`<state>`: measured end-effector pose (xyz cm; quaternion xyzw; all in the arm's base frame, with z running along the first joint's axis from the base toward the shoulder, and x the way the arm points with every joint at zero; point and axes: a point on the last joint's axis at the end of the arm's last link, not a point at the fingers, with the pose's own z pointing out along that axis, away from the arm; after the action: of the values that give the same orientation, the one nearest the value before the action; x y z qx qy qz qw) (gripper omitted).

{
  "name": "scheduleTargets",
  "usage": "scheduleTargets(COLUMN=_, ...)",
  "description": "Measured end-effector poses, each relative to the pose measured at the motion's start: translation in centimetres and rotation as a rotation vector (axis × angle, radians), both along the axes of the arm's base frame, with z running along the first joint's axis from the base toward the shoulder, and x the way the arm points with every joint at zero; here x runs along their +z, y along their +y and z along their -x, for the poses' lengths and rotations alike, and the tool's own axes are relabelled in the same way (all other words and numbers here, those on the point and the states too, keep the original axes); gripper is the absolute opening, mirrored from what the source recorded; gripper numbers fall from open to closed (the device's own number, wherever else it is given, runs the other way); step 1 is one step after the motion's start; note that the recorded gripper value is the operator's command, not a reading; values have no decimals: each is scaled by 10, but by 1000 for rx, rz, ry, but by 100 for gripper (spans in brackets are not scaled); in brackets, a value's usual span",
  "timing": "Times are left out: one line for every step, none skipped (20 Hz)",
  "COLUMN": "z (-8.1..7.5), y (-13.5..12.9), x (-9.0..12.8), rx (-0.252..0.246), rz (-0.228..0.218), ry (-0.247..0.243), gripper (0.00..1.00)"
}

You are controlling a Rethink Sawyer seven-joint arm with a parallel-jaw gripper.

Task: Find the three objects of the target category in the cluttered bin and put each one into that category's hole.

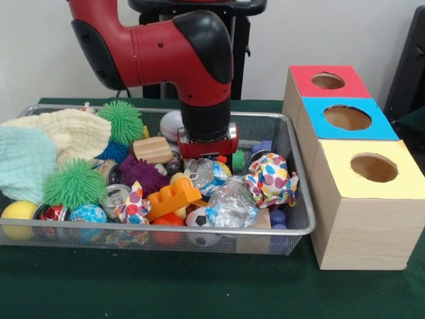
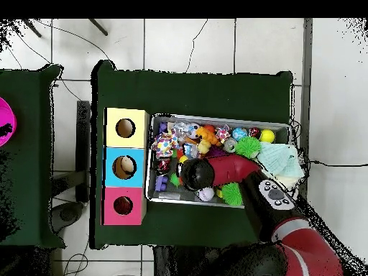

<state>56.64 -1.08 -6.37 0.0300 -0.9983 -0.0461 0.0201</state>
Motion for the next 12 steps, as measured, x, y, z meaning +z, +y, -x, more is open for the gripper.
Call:
scheduleTargets(z=2, y=2, x=0, rx=6, rz=11, ry=-13, gripper=100)
scheduleTargets(z=3, y=4, x=0, rx=10, rz=23, ry=-28, gripper=100)
scheduleTargets(z=6, y=6, x=0, rx=12, rz=38, ry=-50, gripper=100)
scheduleTargets(z=7, y=7, x=0, rx=11, rz=48, ry=-72, gripper=100)
scheduleTargets(z=12, y=8, x=-1, rx=5, rz=61, ry=-114, gripper=100)
scheduleTargets(z=14, y=8, x=-1, rx=1, rz=65, ry=-135, gripper=100)
scheduleTargets(z=20, y=8, x=-2, rx=-7, rz=68, ry=-180, gripper=100)
scheduleTargets(z=24, y=8, x=-2, rx=-11, rz=67, ry=-214, gripper=100)
scheduleTargets(z=31, y=7, x=-3, rx=-15, rz=62, ry=-268, gripper=100)
scheduleTargets(z=35, y=6, x=-4, rx=-19, rz=57, ry=-305, gripper=100)
scheduleTargets(z=42, y=5, x=-6, rx=-21, rz=47, ry=-363, gripper=100)
scheduleTargets(z=48, y=3, x=-8, rx=-20, rz=37, ry=-411, gripper=100)
